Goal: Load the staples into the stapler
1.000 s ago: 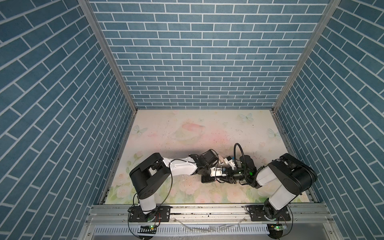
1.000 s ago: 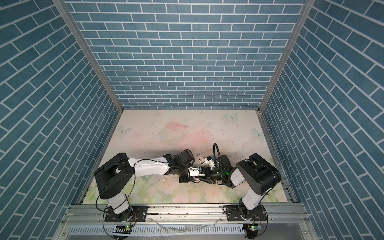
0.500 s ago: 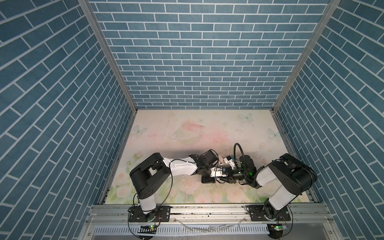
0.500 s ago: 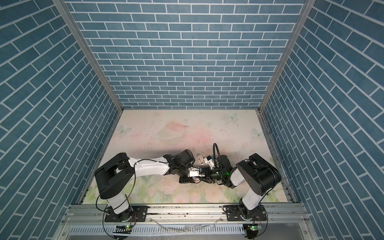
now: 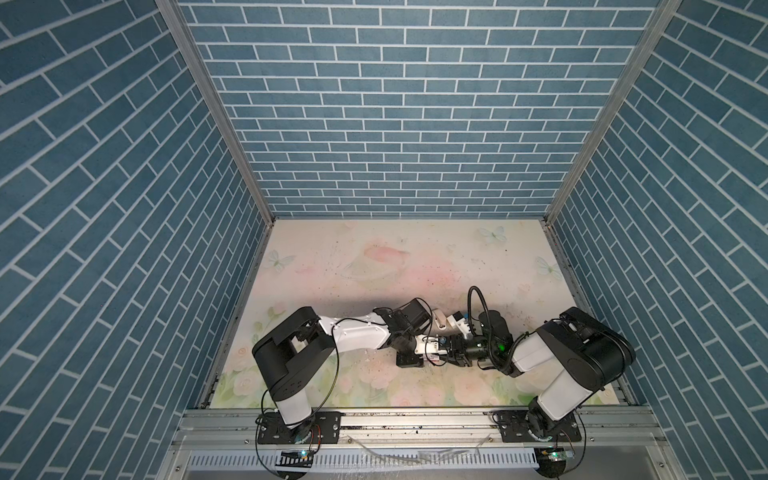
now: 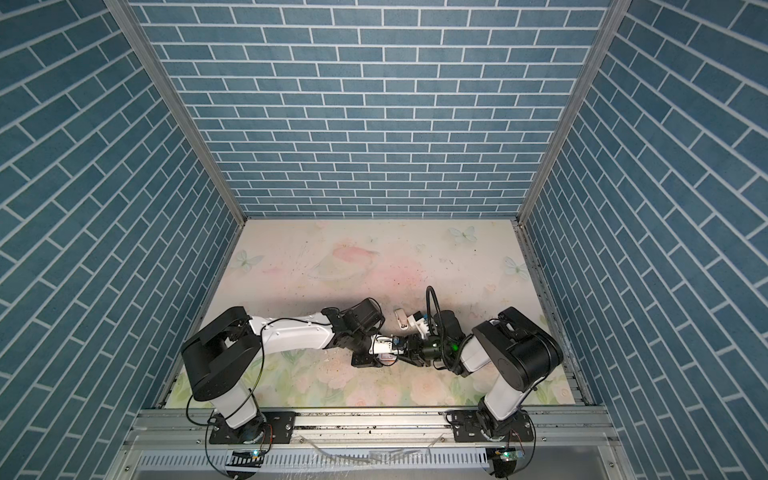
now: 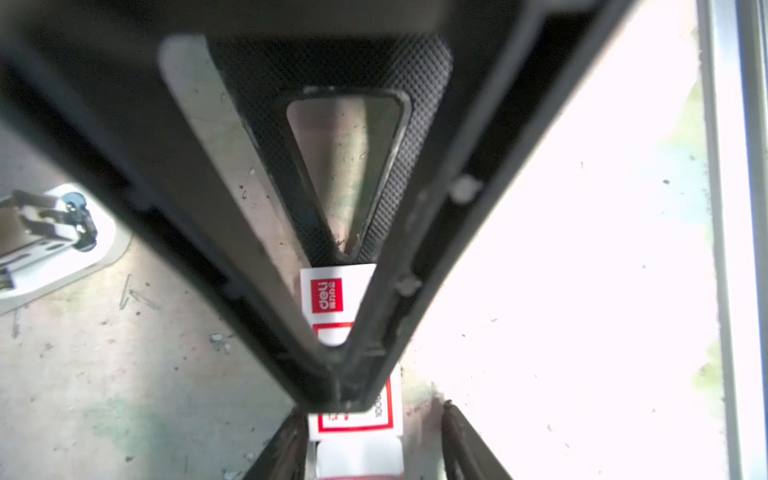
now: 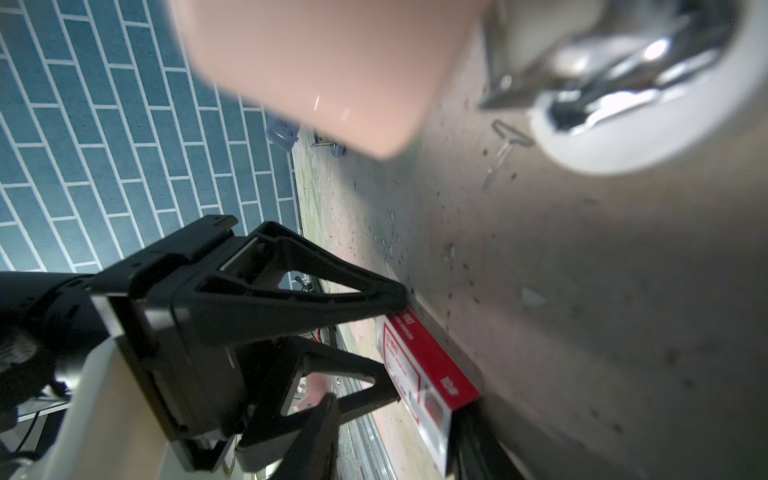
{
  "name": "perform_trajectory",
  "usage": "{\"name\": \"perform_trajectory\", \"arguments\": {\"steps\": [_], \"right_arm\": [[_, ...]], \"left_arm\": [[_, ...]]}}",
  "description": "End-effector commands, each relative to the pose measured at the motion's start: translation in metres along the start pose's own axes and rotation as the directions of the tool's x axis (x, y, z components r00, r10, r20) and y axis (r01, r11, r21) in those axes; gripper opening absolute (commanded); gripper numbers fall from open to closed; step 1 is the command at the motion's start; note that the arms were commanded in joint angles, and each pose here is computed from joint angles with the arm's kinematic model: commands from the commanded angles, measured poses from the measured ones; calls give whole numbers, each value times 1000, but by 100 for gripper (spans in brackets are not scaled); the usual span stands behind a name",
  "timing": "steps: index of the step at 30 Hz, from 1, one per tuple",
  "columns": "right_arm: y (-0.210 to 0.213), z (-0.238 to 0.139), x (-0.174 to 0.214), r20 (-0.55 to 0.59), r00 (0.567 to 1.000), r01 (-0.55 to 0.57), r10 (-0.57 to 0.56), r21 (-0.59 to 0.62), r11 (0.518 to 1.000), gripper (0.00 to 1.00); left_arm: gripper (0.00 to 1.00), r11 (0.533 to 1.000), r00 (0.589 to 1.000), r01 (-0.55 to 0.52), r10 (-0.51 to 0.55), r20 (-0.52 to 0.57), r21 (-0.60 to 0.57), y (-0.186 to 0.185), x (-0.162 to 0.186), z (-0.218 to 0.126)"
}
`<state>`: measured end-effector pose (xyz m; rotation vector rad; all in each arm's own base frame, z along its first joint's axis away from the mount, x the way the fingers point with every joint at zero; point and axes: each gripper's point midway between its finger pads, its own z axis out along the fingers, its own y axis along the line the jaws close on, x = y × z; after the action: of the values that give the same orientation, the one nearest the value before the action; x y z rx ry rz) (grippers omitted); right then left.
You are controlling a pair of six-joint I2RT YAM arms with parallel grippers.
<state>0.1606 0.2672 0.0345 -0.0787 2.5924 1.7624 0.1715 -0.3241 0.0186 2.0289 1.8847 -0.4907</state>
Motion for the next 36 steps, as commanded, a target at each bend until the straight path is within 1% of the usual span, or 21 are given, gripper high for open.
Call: {"name": "perform_trajectory", "arguments": {"steps": [1,8,16,22,31,36], "right_arm": [[-20,1,4,11,999,-39,39,70,997,46],[-21,-1,6,6,999,-35,35,84,996,46],[-25,-5,9,-6,999,-34,35,120,992,45],[-30,-7,12,-10,999,-43,45,139,989,45],[-35,-11,7,9,998,-65,64,155,986,45],[-38,-15,6,18,997,-78,76,159,984,45]], "left_arm": [[47,999,998,23,-21,-52,43,-10,16,1],[41,999,998,25,-23,-55,47,-10,16,1],[39,998,997,28,-24,-69,57,-11,18,4],[35,997,997,30,-25,-72,65,-12,18,5],[32,997,997,32,-26,-77,77,-13,19,6],[32,996,996,35,-28,-81,81,-13,18,6]]}}
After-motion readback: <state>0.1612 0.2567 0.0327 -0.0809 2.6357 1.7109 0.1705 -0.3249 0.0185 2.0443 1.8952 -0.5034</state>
